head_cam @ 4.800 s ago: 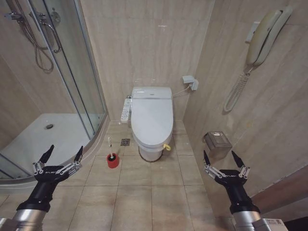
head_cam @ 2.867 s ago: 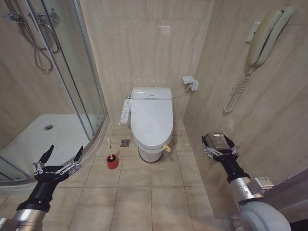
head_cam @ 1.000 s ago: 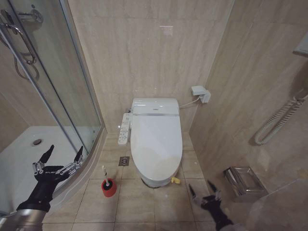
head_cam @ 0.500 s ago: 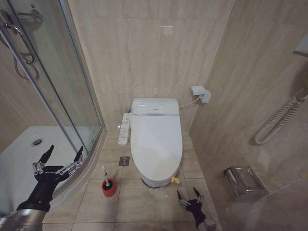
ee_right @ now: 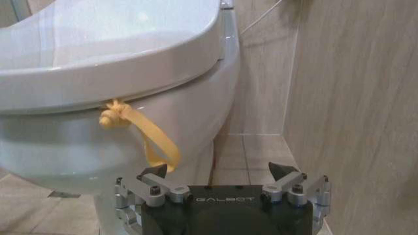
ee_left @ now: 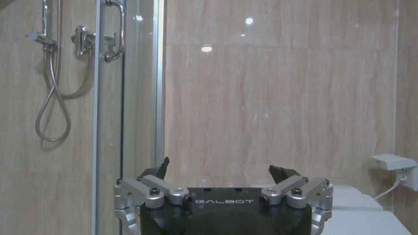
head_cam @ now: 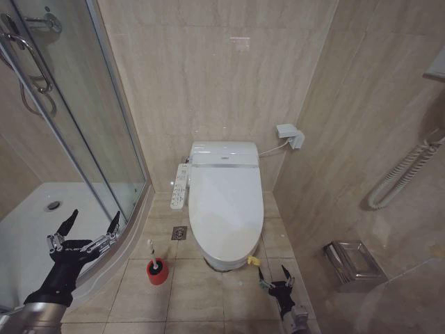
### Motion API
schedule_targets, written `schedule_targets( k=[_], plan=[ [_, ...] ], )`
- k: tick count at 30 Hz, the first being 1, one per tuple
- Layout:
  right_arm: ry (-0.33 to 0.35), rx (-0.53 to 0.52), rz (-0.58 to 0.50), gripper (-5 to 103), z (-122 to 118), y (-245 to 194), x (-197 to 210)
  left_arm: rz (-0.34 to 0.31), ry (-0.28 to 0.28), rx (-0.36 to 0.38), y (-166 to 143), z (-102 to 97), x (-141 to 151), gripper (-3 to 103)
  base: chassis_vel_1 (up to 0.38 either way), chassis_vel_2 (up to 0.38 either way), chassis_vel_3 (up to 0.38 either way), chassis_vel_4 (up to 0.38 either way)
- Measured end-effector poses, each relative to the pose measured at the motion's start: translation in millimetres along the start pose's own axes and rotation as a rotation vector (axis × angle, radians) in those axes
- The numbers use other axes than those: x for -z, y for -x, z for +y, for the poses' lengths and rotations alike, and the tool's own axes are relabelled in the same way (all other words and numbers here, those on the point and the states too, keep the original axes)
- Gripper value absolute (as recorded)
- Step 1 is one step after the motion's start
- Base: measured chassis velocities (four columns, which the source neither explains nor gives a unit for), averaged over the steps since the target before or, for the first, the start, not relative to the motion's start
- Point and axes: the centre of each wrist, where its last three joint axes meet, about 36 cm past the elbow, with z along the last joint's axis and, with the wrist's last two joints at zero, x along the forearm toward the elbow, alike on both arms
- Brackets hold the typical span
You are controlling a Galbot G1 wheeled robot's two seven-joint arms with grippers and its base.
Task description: Open the toilet lid, clean the toilet bowl with a toilet brush, close the toilet lid, and flush.
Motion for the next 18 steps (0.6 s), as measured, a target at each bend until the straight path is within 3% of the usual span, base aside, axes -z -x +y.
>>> schedule_targets(
  k=[5, 18],
  plan=[
    [0.056, 0.004, 0.006, 100, 5.3, 1.7, 4.6, 0.0, 0.0, 0.0, 0.0, 0.0, 0.0, 100, 0.0, 0.0, 0.0, 0.0],
    [0.086, -0.028, -0.039, 100, 20.5, 28.0, 8.5, 0.0, 0.0, 0.0, 0.0, 0.0, 0.0, 100, 0.0, 0.0, 0.0, 0.0]
  ],
)
